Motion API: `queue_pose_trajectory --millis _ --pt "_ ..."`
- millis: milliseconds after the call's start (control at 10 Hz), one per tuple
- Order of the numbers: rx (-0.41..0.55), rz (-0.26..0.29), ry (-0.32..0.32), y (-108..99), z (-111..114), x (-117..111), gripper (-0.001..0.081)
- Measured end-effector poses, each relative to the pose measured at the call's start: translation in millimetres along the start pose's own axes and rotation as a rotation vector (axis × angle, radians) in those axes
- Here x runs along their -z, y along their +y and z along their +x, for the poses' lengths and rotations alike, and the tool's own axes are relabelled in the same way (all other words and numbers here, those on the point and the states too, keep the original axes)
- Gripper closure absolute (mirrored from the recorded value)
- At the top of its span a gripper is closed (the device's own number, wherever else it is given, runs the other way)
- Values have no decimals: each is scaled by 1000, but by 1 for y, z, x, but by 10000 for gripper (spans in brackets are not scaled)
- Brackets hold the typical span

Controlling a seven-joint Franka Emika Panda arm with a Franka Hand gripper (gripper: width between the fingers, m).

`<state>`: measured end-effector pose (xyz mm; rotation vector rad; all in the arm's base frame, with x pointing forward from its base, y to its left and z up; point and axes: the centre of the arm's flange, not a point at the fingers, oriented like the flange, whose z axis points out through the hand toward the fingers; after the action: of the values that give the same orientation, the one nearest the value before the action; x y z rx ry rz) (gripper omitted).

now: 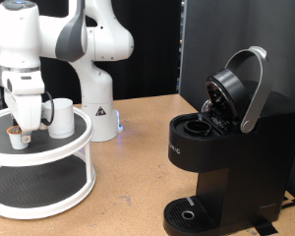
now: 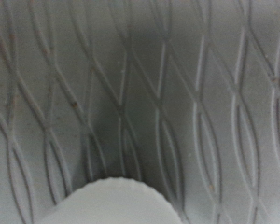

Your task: Make a cup of coffee with the keurig machine

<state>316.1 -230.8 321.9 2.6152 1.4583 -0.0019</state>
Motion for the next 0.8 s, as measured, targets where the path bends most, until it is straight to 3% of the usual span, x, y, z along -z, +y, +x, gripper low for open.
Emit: queue_pose_trajectory --millis 100,200,300,400,500,800 --pt "-2 1 -1 0 0 -1 3" --pt "-6 2 -1 0 0 -1 86" --pt "-9 2 -1 0 0 -1 270" --pt "-13 1 -1 1 0 0 270" --pt "-16 0 -2 1 0 0 343" --pt "-24 16 2 2 -1 3 343"
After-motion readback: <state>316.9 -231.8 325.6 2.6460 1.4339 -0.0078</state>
